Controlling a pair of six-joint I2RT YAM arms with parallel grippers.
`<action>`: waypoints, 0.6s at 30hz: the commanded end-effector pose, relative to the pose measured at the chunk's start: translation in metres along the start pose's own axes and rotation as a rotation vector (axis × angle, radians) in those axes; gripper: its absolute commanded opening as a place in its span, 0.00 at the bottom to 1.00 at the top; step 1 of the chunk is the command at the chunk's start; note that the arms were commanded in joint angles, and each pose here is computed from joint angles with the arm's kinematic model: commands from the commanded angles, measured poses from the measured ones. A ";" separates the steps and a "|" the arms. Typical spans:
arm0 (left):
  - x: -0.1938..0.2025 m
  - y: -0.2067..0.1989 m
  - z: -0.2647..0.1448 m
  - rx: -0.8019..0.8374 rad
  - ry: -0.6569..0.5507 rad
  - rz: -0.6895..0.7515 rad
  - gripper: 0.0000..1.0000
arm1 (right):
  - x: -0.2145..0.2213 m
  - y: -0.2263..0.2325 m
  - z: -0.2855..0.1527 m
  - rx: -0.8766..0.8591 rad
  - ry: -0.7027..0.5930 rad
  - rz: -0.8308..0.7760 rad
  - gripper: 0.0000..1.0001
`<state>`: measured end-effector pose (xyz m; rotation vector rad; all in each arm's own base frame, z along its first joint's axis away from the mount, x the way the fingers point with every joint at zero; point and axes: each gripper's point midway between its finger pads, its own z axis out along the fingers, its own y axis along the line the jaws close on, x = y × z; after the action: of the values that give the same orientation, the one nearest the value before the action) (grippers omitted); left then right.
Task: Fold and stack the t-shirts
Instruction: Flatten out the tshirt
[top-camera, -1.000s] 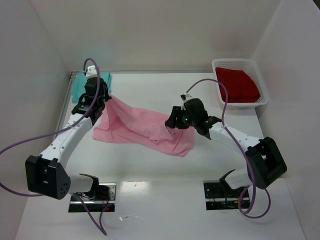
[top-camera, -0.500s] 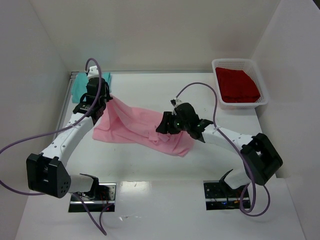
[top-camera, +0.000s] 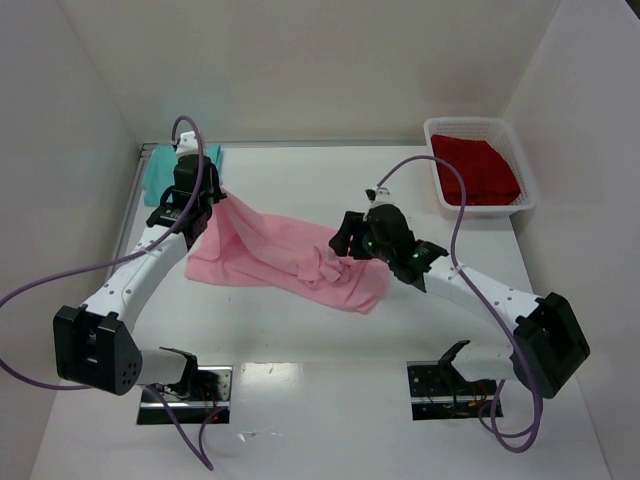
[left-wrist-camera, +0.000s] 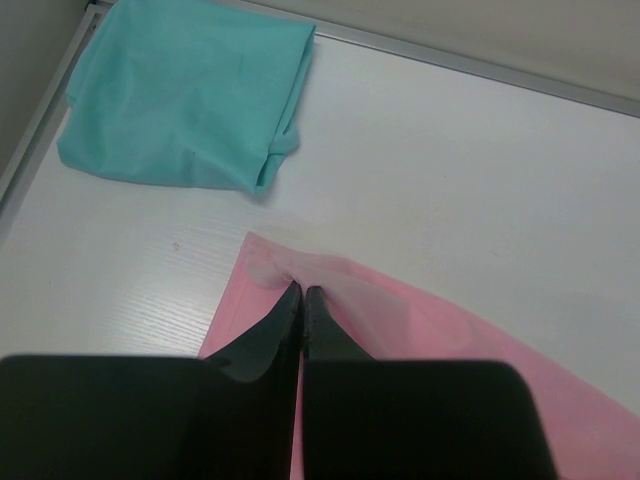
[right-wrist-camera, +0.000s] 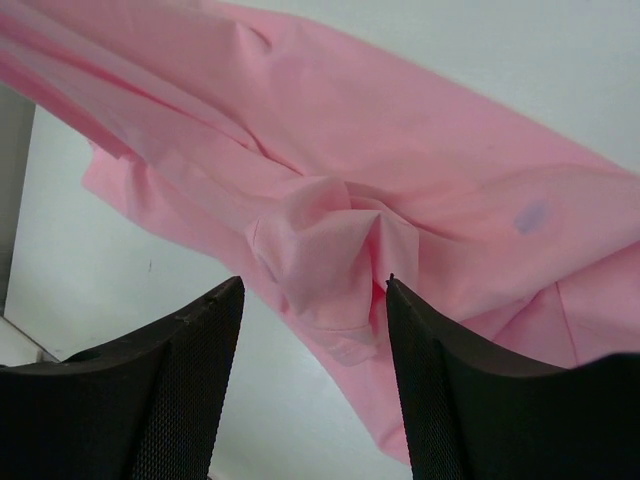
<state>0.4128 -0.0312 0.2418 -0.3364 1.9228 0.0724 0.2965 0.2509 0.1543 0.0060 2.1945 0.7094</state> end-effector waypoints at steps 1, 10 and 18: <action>-0.007 -0.005 0.002 0.020 -0.035 -0.012 0.00 | 0.011 -0.007 -0.004 -0.007 0.013 -0.004 0.65; -0.007 -0.007 0.002 0.029 -0.032 -0.011 0.00 | 0.027 -0.010 -0.001 -0.036 0.041 -0.004 0.60; -0.006 -0.008 0.005 0.029 -0.032 -0.011 0.00 | 0.040 -0.004 0.017 -0.078 0.093 -0.003 0.58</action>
<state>0.4143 -0.0328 0.2425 -0.3327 1.9190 0.0630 0.2726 0.2527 0.1157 -0.0485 2.2817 0.7662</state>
